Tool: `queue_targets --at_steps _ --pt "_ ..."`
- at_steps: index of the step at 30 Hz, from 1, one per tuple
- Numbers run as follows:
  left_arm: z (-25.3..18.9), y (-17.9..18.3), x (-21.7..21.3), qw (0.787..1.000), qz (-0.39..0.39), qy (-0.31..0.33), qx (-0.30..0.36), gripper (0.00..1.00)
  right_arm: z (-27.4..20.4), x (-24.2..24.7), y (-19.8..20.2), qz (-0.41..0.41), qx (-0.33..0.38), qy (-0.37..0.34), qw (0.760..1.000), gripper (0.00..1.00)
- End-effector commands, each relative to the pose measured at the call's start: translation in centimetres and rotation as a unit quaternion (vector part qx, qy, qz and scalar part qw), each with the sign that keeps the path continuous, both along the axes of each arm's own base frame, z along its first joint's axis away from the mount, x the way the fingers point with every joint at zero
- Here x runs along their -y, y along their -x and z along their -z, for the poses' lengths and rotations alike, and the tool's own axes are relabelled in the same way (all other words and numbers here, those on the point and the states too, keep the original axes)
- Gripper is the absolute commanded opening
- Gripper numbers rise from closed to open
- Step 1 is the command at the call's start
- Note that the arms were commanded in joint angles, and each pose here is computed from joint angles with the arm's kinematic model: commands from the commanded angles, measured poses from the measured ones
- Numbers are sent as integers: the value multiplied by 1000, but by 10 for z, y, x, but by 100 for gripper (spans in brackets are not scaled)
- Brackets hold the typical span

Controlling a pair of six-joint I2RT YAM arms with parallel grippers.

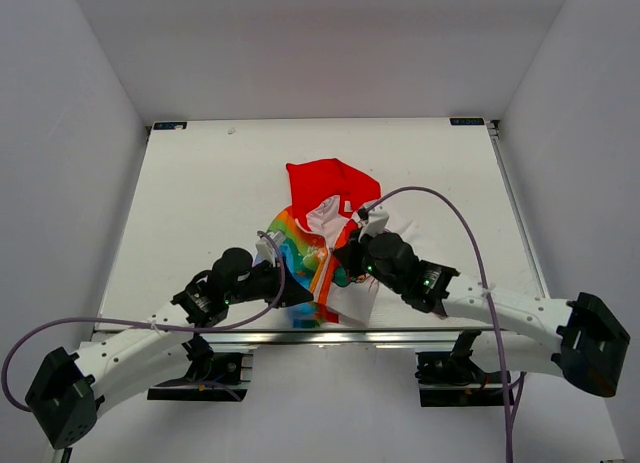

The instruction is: Zip up the jacket

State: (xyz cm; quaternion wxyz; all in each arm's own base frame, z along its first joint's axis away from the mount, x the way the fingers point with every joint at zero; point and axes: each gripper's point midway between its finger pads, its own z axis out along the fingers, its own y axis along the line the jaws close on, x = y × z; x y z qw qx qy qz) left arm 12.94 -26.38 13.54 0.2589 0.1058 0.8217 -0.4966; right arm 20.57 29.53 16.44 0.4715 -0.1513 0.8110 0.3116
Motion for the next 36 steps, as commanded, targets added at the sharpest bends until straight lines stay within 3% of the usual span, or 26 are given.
queue_targets --at_steps 1,8,20,24,26,30,34,35,36 --pt "19 42 -13 995 59 -25 -76 0 -60 13 -59 149 84 -50 984 0" --pt "42 66 -27 987 68 -43 -136 0 -74 18 -123 255 118 -23 959 0" --pt "57 87 -34 978 78 -43 -187 0 -79 58 -269 346 134 -6 929 0" --pt "59 87 -36 977 75 -47 -192 0 -76 57 -309 339 128 5 932 0" --pt "60 84 -35 979 68 -50 -188 0 -76 51 -309 314 134 21 940 0" --pt "61 76 -34 981 54 -58 -178 0 -69 21 -272 182 120 3 976 0" --pt "54 67 -32 982 49 -75 -166 0 -65 19 -242 134 101 7 986 0" --pt "53 67 -33 981 48 -85 -169 6 -60 21 -237 126 88 22 988 0" --pt "54 63 -34 981 46 -99 -160 18 -70 21 -230 115 90 19 989 20"
